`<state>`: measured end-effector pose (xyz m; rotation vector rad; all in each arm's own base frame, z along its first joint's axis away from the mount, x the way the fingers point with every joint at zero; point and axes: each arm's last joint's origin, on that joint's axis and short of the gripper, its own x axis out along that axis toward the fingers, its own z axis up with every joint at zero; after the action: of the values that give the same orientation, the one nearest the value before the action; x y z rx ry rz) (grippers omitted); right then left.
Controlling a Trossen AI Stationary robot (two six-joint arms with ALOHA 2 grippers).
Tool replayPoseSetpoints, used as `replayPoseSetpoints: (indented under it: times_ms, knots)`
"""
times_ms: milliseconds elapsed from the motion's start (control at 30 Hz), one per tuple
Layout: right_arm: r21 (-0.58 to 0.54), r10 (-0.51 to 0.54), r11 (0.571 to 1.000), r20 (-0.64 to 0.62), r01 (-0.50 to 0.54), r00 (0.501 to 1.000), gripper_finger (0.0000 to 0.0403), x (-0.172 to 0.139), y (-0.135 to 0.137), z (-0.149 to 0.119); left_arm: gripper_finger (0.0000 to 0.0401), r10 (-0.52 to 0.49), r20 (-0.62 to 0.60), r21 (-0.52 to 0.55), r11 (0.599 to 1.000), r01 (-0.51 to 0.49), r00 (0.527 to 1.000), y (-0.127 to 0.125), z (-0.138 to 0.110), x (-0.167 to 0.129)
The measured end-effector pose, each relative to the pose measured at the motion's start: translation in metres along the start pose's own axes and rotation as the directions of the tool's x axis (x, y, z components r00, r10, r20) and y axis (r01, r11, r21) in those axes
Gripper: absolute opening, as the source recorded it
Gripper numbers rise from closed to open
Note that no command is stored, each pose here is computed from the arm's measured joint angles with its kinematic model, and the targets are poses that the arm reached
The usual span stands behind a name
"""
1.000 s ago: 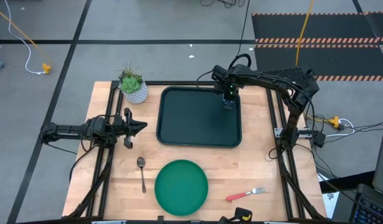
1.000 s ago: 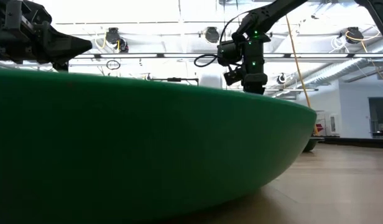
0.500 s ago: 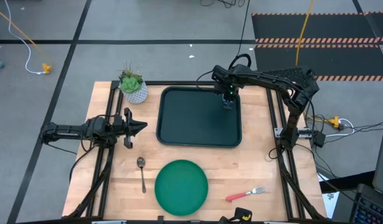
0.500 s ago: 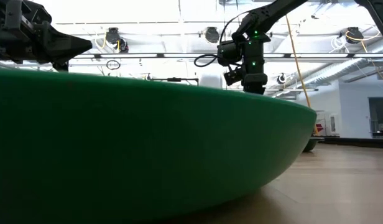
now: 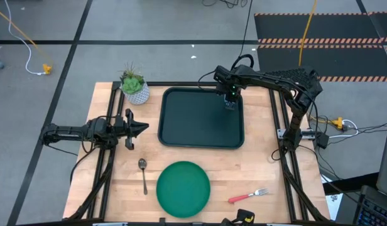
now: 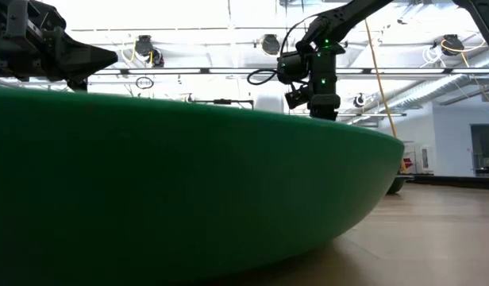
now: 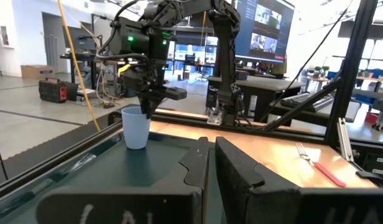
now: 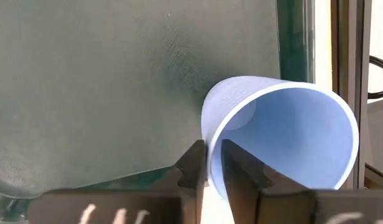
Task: Pick and place plate/cup/fork/spoon on tray
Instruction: Put the blue cup on the black tray, then put the green plate on the black tray
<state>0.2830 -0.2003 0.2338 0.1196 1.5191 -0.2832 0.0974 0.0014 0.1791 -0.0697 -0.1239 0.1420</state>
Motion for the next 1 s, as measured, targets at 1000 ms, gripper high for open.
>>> replayPoseSetpoints:
  times_ms: [1000]
  knots:
    - [0.101, -0.087, 0.994, 0.406, 0.050, 0.910, 0.0201, -0.126, 0.053, -0.051, 0.0031, 0.043, 0.007, 0.097, 0.994, -0.044, 0.999, -0.001, 0.031, 0.005]
